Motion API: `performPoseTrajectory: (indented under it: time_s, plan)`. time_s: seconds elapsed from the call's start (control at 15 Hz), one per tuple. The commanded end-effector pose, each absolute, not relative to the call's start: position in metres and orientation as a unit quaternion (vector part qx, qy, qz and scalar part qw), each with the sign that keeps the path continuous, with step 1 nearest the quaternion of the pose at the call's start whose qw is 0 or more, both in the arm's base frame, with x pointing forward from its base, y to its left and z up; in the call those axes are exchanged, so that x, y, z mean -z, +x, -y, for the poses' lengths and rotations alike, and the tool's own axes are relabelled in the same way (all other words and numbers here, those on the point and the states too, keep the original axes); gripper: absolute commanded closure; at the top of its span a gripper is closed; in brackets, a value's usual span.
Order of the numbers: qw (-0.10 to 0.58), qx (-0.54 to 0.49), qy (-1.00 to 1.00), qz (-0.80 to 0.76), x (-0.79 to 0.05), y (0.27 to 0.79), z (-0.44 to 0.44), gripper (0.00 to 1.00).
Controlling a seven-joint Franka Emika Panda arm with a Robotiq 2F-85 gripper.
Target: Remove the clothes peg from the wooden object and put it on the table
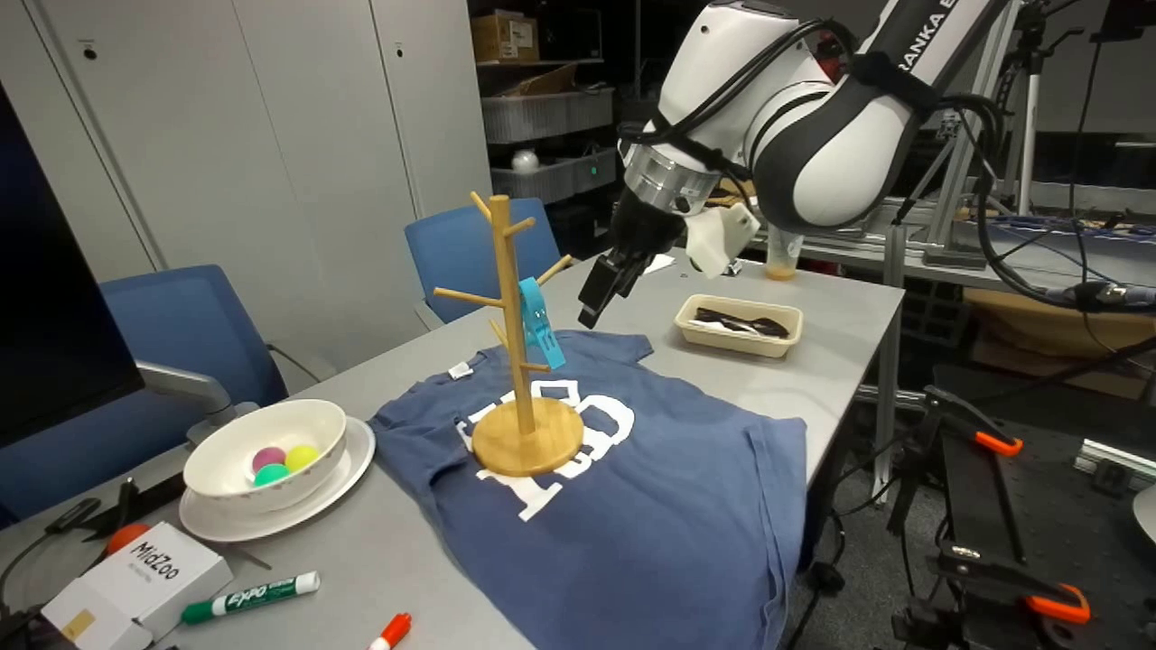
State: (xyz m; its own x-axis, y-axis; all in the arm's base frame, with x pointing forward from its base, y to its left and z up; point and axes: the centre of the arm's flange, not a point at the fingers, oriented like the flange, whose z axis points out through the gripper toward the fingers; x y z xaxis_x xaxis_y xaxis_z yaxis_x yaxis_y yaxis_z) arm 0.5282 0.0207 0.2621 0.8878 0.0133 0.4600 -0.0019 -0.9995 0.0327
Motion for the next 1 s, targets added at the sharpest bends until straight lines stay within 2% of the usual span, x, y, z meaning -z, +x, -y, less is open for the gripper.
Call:
performPoseTrajectory:
  time_s: [0.0, 0.53, 0.93]
  plan:
    - [0.017, -0.258, 0.966, 0.004, -0.246, 0.548, -0.037, 0.00]
    - [0.021, -0.254, 0.967, 0.003, -0.220, 0.560, -0.058, 0.00]
    - [0.022, -0.301, 0.953, 0.004, -0.212, 0.574, -0.063, 0.00]
